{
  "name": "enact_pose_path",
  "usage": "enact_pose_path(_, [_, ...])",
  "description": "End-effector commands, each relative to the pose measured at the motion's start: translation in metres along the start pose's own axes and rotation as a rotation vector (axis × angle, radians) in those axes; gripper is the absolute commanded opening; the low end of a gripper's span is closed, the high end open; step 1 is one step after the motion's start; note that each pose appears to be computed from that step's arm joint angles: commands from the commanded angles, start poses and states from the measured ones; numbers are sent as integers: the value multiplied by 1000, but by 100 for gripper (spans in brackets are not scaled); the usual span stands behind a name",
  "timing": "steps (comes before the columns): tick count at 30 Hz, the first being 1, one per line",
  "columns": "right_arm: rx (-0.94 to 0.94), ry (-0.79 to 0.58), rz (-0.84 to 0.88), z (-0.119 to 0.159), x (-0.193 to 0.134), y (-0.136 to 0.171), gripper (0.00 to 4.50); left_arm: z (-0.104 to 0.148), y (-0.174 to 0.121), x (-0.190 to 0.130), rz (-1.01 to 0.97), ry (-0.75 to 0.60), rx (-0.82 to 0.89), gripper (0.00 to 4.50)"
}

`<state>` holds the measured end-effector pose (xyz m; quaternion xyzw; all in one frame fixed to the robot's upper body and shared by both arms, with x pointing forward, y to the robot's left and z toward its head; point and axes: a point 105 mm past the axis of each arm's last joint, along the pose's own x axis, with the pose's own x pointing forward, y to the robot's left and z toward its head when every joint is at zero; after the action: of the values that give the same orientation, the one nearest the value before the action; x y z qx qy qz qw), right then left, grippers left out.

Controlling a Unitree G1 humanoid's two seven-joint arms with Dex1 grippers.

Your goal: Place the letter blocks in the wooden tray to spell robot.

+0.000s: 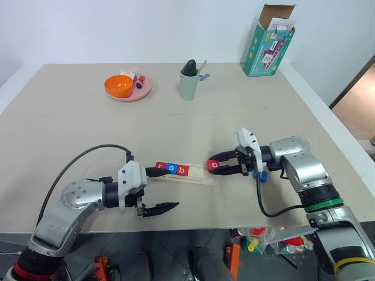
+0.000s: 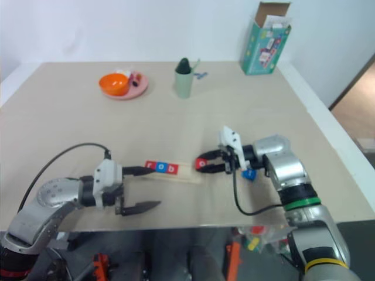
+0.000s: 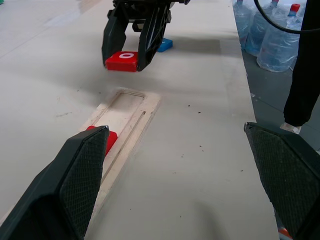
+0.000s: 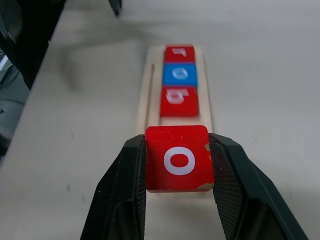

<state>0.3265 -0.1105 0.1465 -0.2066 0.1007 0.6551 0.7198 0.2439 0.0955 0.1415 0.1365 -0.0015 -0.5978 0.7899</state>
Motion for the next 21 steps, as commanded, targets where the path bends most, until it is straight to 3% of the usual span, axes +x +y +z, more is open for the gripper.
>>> enact_pose_path(1, [-39, 48, -24, 3, 19, 3, 121, 7, 6, -3, 24, -12, 37, 450])
enact_pose_path(9, [-37, 131, -48, -9, 36, 1, 121, 7, 8, -5, 46, -12, 41, 450])
enact_pose_path(21, [-42, 123, -78, -4, 43, -10, 121, 6, 7, -6, 64, -9, 38, 450])
